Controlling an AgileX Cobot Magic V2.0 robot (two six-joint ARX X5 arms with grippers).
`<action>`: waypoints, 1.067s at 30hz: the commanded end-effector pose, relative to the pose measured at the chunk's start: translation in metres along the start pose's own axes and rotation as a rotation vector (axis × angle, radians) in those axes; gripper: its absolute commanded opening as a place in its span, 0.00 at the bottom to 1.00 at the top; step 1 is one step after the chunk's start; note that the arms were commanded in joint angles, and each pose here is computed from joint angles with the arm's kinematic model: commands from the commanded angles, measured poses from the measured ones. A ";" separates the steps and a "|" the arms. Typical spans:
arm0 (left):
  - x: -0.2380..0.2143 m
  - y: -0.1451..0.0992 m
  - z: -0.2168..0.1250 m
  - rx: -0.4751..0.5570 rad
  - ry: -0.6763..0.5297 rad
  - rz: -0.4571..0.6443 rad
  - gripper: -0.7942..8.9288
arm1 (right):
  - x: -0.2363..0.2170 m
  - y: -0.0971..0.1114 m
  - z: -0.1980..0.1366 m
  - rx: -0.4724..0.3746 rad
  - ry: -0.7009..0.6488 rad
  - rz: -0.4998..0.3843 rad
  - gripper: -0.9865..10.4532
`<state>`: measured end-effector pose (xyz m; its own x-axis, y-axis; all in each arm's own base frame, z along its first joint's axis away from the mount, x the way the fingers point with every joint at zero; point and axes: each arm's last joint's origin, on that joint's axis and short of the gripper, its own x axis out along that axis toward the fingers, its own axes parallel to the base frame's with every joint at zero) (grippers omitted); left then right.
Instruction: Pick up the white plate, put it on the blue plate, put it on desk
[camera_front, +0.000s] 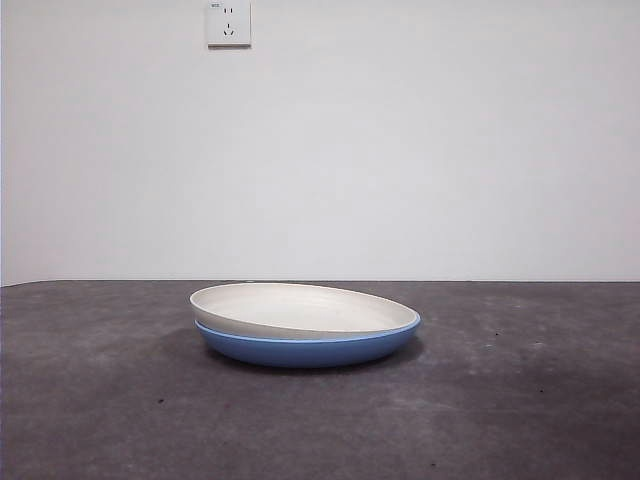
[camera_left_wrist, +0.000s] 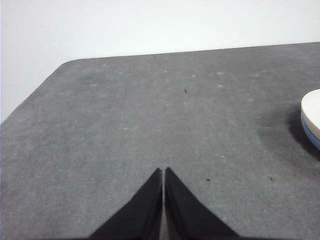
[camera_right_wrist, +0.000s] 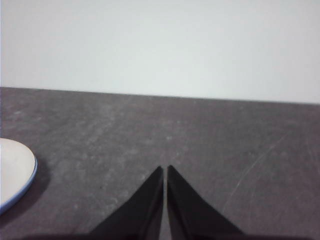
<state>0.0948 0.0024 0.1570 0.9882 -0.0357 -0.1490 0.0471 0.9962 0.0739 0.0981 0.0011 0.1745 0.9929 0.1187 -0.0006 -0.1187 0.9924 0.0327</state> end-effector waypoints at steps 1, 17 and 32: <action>0.002 0.000 -0.007 -0.005 0.025 -0.002 0.09 | 0.000 -0.001 -0.006 0.039 -0.001 -0.006 0.09; 0.002 0.000 -0.007 -0.005 0.025 -0.002 0.09 | -0.002 0.000 -0.023 0.070 0.150 -0.006 0.09; 0.002 0.000 -0.007 -0.005 0.026 -0.002 0.09 | -0.002 0.000 -0.022 0.069 0.147 -0.007 0.09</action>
<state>0.0948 0.0024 0.1570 0.9882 -0.0357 -0.1490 0.0471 0.9962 0.0739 0.0957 0.0013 0.1533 0.9814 0.1221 -0.1481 -0.1096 0.9899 0.0901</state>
